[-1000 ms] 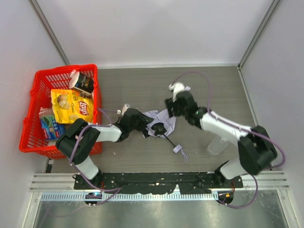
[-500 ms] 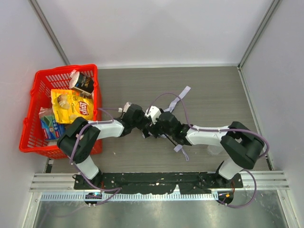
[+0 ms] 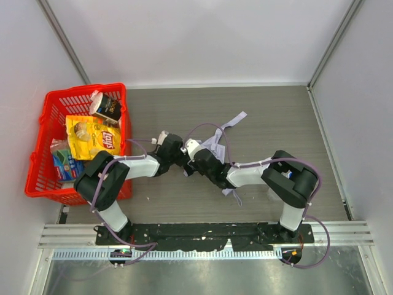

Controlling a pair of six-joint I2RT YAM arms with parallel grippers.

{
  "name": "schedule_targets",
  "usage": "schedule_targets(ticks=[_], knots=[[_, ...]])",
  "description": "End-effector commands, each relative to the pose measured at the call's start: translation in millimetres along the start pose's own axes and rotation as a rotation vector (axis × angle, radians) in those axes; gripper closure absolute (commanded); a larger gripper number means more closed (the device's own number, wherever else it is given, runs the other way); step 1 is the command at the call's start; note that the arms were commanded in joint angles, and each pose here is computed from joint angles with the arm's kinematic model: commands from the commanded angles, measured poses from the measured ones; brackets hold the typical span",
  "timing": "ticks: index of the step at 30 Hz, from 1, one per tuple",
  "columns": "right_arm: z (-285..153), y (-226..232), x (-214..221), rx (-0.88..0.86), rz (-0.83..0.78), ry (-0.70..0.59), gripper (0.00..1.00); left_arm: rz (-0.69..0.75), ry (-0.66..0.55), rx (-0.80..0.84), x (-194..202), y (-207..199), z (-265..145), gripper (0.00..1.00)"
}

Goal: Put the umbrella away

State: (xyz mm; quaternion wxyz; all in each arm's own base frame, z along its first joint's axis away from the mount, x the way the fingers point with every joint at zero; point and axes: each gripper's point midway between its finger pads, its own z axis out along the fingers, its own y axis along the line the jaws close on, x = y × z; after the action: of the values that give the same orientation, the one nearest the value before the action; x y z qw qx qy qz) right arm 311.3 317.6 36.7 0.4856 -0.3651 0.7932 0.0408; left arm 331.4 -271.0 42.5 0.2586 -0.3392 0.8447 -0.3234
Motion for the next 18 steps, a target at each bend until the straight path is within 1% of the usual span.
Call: schedule_targets(ticks=[1,2,3,4,5,6,7,8,9,10,14,15,16,18], knots=[[7.8,-4.5,37.1,0.016,0.112,0.135,0.99,0.108,0.041,-0.084,11.1,44.6,-2.5,1.0],[6.8,0.3,41.5,-0.008,0.157,0.149,0.99,0.107,0.036,-0.054,7.4,39.8,-3.7,0.98],[4.5,7.8,44.9,-0.055,0.172,0.164,0.99,0.109,0.034,-0.023,4.7,33.5,-5.7,0.89],[2.2,9.6,53.9,-0.067,0.192,0.184,0.99,0.116,0.03,0.002,0.8,28.9,-6.7,0.8],[0.6,16.5,56.1,-0.121,0.216,0.192,0.99,0.123,0.027,0.017,-3.8,23.8,-7.6,0.7],[-0.4,18.6,61.4,-0.144,0.247,0.209,0.99,0.135,0.027,0.031,-8.6,18.5,-8.0,0.62],[-1.5,22.5,68.0,-0.186,0.266,0.232,0.99,0.14,0.043,0.055,-10.4,12.1,-9.4,0.53],[-2.3,24.2,70.6,-0.2,0.288,0.243,0.99,0.144,0.044,0.074,-14.7,6.6,-10.6,0.47],[-2.9,25.0,73.7,-0.227,0.312,0.251,0.99,0.15,0.051,0.095,-16.8,0.4,-11.9,0.41],[-6.0,32.3,74.7,-0.278,0.333,0.259,0.99,0.159,0.054,0.113,-19.6,-4.9,-13.4,0.39],[-9.6,31.6,75.7,-0.34,0.414,0.263,0.99,0.172,0.049,0.144,-30.2,-12.8,-24.1,0.3],[-9.6,27.4,77.2,-0.339,0.43,0.262,0.99,0.172,0.043,0.146,-32.7,-12.3,-27.7,0.17],[-10.9,30.4,76.3,-0.367,0.447,0.26,0.99,0.168,0.036,0.151,-35.6,-12.1,-31.1,0.13],[-10.5,25.1,79.5,-0.376,0.48,0.265,0.99,0.184,0.04,0.177,-36.5,-15.9,-38.9,0.0]])
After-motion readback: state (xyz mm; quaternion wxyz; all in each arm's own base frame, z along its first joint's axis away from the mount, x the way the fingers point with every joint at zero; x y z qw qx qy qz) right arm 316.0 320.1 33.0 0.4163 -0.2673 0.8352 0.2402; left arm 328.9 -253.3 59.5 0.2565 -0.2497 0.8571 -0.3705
